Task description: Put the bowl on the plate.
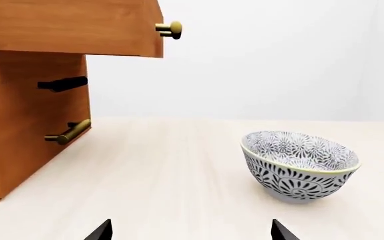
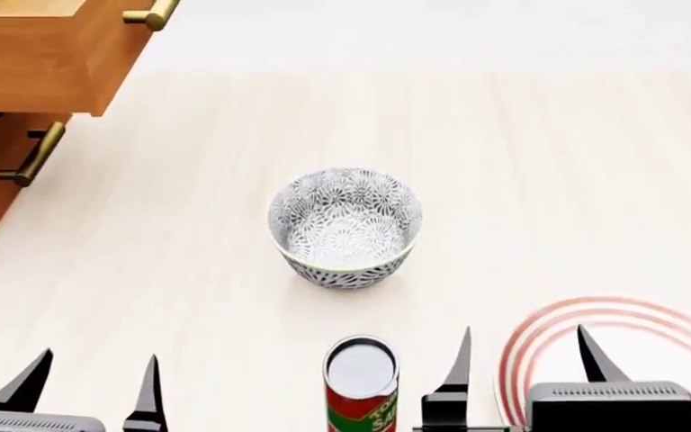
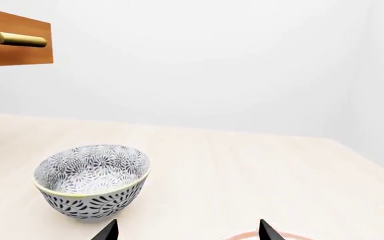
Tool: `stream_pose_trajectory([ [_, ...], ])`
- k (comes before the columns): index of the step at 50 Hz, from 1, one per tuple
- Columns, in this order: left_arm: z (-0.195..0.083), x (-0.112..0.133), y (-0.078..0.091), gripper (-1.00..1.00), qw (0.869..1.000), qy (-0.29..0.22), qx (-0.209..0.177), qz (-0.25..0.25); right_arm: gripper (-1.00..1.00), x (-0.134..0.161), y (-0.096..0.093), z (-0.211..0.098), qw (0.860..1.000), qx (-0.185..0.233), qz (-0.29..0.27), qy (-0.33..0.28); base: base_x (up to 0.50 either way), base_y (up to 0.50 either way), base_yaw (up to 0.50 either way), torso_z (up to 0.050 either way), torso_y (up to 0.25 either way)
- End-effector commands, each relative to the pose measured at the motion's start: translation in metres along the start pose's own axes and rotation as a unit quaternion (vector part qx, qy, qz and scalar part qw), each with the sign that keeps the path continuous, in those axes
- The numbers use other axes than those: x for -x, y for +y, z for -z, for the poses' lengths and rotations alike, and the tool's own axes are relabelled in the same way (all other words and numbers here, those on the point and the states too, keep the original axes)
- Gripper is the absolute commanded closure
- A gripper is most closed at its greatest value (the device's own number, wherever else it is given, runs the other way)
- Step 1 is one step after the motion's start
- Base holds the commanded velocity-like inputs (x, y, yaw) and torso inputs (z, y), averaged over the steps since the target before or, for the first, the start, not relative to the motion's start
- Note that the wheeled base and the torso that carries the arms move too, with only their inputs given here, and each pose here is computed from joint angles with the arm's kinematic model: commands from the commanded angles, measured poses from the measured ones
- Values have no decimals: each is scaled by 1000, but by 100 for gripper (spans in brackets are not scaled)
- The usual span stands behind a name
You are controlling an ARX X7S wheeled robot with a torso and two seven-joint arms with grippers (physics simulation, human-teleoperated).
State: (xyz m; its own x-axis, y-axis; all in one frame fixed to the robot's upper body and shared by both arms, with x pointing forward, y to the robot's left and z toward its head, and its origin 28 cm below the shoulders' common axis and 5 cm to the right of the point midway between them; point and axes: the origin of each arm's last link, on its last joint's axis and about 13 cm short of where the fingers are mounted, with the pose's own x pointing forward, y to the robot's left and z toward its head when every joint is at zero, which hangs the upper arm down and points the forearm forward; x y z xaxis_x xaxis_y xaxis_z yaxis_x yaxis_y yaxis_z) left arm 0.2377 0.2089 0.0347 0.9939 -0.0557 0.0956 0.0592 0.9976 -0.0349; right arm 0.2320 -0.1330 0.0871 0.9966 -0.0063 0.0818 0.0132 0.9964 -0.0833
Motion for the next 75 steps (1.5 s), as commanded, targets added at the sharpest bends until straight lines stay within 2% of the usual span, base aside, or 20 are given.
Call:
stream_pose_trajectory([
  [1,1,-3,0,-100,1000,-1,1,2,-100,-2,1,0,1000,-4,-6,2,164,0,0,0,0],
  [58,-1,-3,0,-100,1000,-4,1,3,-100,-5,0,-2,1000,-3,-2,24,150,0,0,0,0],
  [64,0,-3,1,-100,1000,-4,0,2,-100,-7,1,-8,1000,-9,-11,27,0,0,0,0,0],
  [75,-2,-2,2,-100,1000,-6,0,0,-100,-25,2,-41,998,17,-35,46,0,0,0,0,0],
])
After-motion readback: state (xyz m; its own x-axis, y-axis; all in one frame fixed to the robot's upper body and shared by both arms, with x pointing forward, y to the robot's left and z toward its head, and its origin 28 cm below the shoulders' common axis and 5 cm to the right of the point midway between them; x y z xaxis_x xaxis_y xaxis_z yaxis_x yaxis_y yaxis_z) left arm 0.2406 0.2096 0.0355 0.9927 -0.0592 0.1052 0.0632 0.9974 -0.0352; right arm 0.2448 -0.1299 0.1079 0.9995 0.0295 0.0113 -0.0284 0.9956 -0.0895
